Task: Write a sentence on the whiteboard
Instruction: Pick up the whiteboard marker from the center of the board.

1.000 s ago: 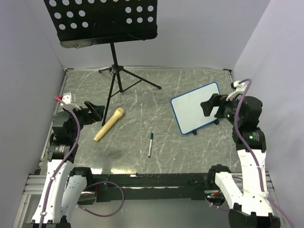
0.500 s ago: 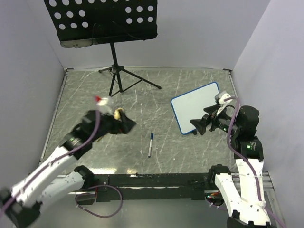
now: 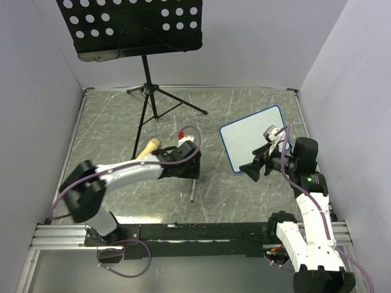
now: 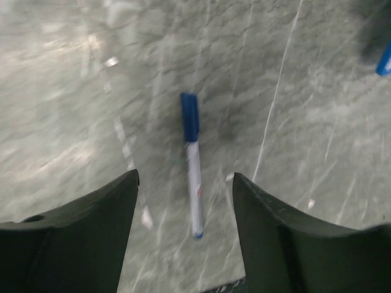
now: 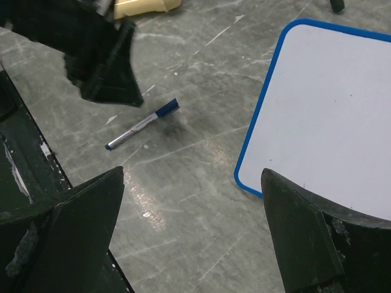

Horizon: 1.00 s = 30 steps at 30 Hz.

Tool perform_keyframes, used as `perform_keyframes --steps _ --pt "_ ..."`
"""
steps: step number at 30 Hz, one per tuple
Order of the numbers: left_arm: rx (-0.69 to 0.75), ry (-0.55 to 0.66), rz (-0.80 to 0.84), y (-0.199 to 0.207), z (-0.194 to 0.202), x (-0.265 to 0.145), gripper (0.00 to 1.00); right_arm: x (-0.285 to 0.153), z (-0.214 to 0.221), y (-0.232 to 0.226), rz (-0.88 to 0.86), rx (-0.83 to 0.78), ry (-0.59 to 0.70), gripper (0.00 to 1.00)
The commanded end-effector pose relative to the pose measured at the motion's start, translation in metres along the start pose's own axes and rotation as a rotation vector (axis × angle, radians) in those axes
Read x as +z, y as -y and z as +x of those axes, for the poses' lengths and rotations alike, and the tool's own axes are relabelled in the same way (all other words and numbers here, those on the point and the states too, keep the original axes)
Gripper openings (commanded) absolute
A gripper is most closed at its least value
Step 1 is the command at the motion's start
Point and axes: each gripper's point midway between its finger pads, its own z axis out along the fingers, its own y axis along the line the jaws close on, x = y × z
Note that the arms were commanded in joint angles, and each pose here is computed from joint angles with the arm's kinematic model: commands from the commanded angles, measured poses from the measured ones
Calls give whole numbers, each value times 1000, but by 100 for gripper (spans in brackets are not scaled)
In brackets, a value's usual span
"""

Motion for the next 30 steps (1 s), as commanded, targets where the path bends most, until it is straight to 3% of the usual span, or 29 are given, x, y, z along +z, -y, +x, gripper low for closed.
perform_keyframes --steps 1,4,12,24,30 --pt "3 -48 33 30 -2 29 57 1 -11 3 -16 -69 42 100" --pt "36 -89 -6 31 2 47 45 2 -7 1 -29 -63 42 100" --pt "88 -121 -94 21 4 61 34 -1 -7 -3 -28 -72 51 100" --pt "82 -53 -59 27 -15 30 43 0 -5 -5 -41 -62 44 100" --pt "72 -78 -109 9 -10 44 44 1 -4 -4 -42 -61 42 100"
